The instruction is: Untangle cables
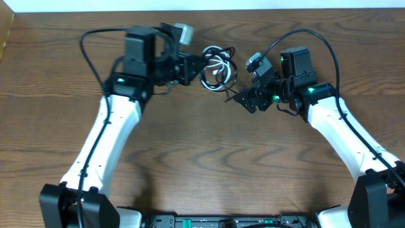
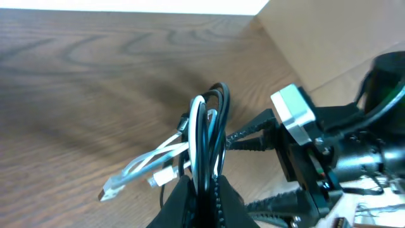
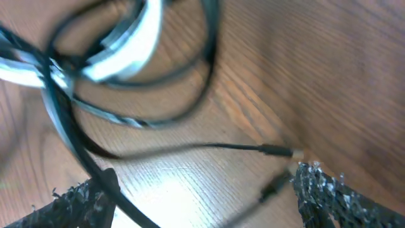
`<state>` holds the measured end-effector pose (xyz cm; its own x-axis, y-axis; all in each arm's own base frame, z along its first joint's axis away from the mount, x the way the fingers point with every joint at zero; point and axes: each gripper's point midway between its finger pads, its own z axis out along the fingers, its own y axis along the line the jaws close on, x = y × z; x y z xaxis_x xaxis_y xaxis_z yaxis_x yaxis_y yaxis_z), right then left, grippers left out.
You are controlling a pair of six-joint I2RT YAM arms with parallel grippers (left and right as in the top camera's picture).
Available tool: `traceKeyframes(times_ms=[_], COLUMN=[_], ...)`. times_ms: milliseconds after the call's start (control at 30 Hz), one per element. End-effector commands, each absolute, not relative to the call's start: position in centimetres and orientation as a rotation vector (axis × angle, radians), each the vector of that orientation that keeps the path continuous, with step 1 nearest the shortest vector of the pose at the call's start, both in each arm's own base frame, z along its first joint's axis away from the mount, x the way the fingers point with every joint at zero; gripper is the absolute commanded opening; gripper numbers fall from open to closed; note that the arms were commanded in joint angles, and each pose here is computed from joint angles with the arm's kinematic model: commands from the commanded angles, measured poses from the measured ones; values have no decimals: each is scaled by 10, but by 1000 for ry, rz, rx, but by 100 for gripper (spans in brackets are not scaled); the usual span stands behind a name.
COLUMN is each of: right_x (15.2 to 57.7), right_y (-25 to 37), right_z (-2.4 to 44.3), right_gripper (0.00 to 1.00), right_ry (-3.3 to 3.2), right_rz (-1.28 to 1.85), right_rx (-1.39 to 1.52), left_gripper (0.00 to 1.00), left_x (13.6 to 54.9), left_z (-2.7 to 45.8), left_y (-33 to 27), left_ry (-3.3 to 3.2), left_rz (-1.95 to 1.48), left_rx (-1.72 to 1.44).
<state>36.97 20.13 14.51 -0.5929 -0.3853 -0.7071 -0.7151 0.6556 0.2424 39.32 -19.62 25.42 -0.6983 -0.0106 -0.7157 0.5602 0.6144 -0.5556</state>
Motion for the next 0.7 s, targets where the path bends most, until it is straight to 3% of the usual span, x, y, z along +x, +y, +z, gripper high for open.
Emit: traceKeyframes(times_ms=[0,333,367,500,667], right_x=[370,367,368,372,386], right_y=[202,210,210,208,203], right_z=[144,132,129,123,142], right_gripper=[81,72,67,32,1], right_ry=[2224,2243,2251,2260,2248], right_rz=[676,692,694,689,700], right_rx=[-898,-923,-923,-911,-765], left_gripper=[7,7,8,7,8], left_x=[382,385,386,394,405], left_z=[269,274,275,275,268], left_y=[-196,-196,-196,-189,-179], left_ry=[2064,2084,2082,2096,2132], left_rz=[-1188,-1242,-1246,-1222,-1150], left_rx=[528,438,430,357,266])
